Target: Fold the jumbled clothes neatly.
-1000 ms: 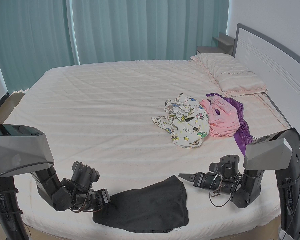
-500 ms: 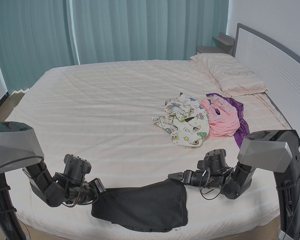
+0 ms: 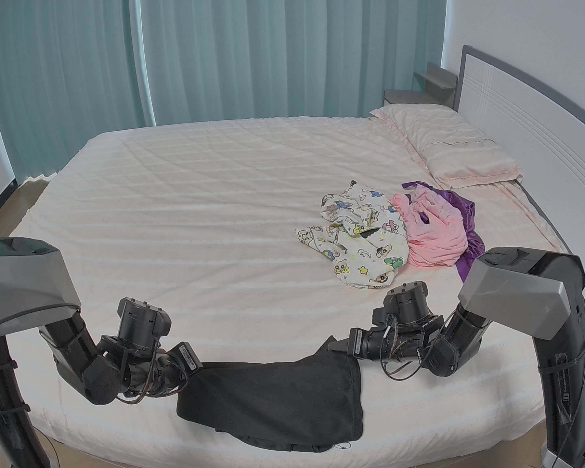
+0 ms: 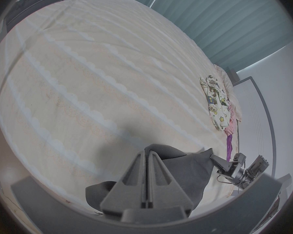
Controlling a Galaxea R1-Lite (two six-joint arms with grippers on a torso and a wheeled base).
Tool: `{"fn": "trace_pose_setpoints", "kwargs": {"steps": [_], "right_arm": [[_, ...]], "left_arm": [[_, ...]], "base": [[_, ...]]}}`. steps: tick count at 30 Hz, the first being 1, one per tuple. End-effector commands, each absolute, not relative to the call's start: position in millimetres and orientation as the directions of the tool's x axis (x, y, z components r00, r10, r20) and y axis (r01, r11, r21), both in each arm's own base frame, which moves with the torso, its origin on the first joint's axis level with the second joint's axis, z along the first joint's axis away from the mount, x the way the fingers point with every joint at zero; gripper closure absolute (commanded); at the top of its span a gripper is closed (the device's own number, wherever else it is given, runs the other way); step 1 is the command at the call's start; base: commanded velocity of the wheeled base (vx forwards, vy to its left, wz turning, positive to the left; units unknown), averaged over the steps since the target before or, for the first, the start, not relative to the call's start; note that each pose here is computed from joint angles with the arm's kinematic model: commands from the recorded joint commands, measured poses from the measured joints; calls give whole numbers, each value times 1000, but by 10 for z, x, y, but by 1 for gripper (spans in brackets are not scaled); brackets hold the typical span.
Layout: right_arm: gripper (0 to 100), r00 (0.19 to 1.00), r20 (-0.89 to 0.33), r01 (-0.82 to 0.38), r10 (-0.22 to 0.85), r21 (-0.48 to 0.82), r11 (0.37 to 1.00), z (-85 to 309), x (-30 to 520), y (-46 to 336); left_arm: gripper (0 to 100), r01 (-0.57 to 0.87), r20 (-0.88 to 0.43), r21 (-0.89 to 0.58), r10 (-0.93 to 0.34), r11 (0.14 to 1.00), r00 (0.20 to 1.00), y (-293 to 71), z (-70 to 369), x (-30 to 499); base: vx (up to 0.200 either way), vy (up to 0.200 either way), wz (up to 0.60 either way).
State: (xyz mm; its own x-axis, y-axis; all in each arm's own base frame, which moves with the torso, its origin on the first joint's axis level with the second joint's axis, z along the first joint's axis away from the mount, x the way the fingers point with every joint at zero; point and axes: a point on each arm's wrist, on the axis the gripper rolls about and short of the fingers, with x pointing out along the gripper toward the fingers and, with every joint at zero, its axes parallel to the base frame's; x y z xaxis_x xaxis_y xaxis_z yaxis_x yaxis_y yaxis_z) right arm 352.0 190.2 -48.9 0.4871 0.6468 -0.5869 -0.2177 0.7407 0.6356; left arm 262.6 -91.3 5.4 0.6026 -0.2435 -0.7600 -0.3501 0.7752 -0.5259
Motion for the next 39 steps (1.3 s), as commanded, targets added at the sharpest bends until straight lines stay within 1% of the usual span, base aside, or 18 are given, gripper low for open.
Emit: {"fn": "trace_pose_setpoints", "kwargs": {"steps": [1, 5, 6, 7, 9, 10, 11, 15, 16, 20, 23, 24, 25, 29, 34, 35, 39], "right_arm": [[100, 504, -575, -217, 644, 638, 739, -460, 3553, 1896], [100, 528, -571, -206, 629, 632, 747, -408, 3562, 1868], [100, 581, -577, -167, 575, 606, 777, -358, 3574, 1823], [100, 595, -577, -157, 559, 599, 785, -356, 3581, 1815], [100, 597, -578, -154, 557, 598, 786, -356, 3581, 1814], [100, 626, -567, -144, 536, 591, 793, -361, 3595, 1800], [100, 627, -566, -142, 535, 593, 793, -368, 3589, 1797], [100, 684, -479, -158, 550, 639, 753, -365, 3633, 1802], [100, 691, -473, -155, 547, 641, 751, -397, 3629, 1798], [100, 696, -467, -157, 546, 643, 750, -422, 3628, 1797], [100, 694, -469, -157, 546, 642, 750, -428, 3632, 1793], [0, 691, -470, -157, 549, 643, 749, -431, 3628, 1792], [0, 691, -470, -157, 549, 643, 749, -431, 3628, 1792], [0, 697, -462, -159, 548, 646, 747, -422, 3625, 1783], [0, 712, -460, -141, 531, 647, 749, -407, 3637, 1699], [0, 716, -456, -139, 529, 649, 748, -408, 3625, 1673], [0, 723, -442, -149, 532, 652, 744, -435, 3565, 1646]], "left_arm": [[100, -365, -772, -515, -234, 776, 592, -892, 2, 2637], [100, -382, -781, -500, -216, 777, 585, -871, -46, 2649], [100, -398, -788, -493, -204, 773, 581, -834, -87, 2660], [100, -404, -786, -496, -200, 769, 585, -816, -95, 2672], [100, -404, -785, -497, -199, 768, 586, -812, -94, 2675], [100, -403, -771, -511, -197, 759, 606, -785, -100, 2706], [100, -403, -769, -513, -197, 758, 608, -782, -105, 2711], [100, -420, -771, -495, -161, 760, 616, -767, -221, 2747], [100, -423, -769, -490, -150, 762, 621, -766, -239, 2755], [100, -409, -751, -494, -141, 767, 645, -795, -284, 2777], [100, -408, -752, -493, -141, 768, 643, -792, -296, 2751], [100, -407, -751, -495, -143, 768, 644, -796, -292, 2750], [0, -407, -750, -496, -143, 767, 645, -796, -287, 2751], [0, -405, -744, -503, -145, 763, 652, -794, -274, 2757], [0, -382, -694, -550, -152, 743, 703, -778, -213, 2815], [0, -376, -677, -573, -162, 728, 718, -785, -195, 2849], [0, -367, -672, -570, -161, 735, 723, -794, -235, 2917]], "base": [[0, 0, 0], [0, 0, 0], [0, 0, 0], [0, 0, 0], [0, 0, 0], [0, 0, 0], [0, 0, 0], [0, 0, 0], [0, 0, 0], [0, 0, 0], [0, 0, 0], [0, 0, 0], [0, 0, 0], [0, 0, 0], [0, 0, 0], [0, 0, 0], [0, 0, 0]]}}
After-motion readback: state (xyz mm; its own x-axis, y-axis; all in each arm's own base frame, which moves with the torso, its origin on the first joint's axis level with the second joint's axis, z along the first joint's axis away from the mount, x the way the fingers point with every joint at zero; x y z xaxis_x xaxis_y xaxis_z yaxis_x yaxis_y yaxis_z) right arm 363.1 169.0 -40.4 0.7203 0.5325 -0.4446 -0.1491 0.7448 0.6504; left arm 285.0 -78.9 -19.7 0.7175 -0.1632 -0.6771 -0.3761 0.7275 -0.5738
